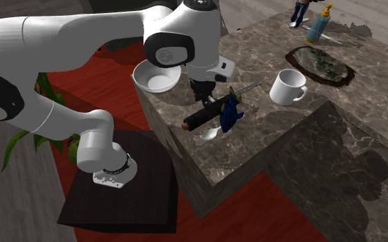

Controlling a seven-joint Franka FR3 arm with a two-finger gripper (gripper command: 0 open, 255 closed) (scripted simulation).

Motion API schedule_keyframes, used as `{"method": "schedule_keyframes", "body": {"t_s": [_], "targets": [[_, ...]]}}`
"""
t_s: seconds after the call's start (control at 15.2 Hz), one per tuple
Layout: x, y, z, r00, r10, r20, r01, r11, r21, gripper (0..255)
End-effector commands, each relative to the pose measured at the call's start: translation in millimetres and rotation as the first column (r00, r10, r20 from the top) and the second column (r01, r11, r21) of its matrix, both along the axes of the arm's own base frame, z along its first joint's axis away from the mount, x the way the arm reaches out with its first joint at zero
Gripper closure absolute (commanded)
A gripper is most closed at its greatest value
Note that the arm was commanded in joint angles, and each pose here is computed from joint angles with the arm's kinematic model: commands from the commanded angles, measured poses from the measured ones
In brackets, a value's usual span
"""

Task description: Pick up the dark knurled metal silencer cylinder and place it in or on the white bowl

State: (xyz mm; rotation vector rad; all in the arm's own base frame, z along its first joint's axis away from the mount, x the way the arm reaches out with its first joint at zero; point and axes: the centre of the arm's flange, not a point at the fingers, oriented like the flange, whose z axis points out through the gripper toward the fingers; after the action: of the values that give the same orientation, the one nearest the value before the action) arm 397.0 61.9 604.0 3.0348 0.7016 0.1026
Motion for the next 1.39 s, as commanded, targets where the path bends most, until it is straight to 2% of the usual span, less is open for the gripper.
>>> {"method": "schedule_keyframes", "body": {"t_s": [0.0, 0.53, 0.99, 1.06, 1.32], "targets": [[11, 16, 5, 0.997, 0.077, 0.008, -0.077, 0.997, 0.007, 0], [14, 16, -35, 0.997, 0.077, 0.008, -0.077, 0.997, 0.007, 0], [14, 16, -35, 0.997, 0.077, 0.008, -0.077, 0.997, 0.007, 0], [14, 16, -35, 0.997, 0.077, 0.008, -0.077, 0.997, 0.007, 255], [13, 16, -33, 0.997, 0.077, 0.008, -0.077, 0.997, 0.007, 255]]}}
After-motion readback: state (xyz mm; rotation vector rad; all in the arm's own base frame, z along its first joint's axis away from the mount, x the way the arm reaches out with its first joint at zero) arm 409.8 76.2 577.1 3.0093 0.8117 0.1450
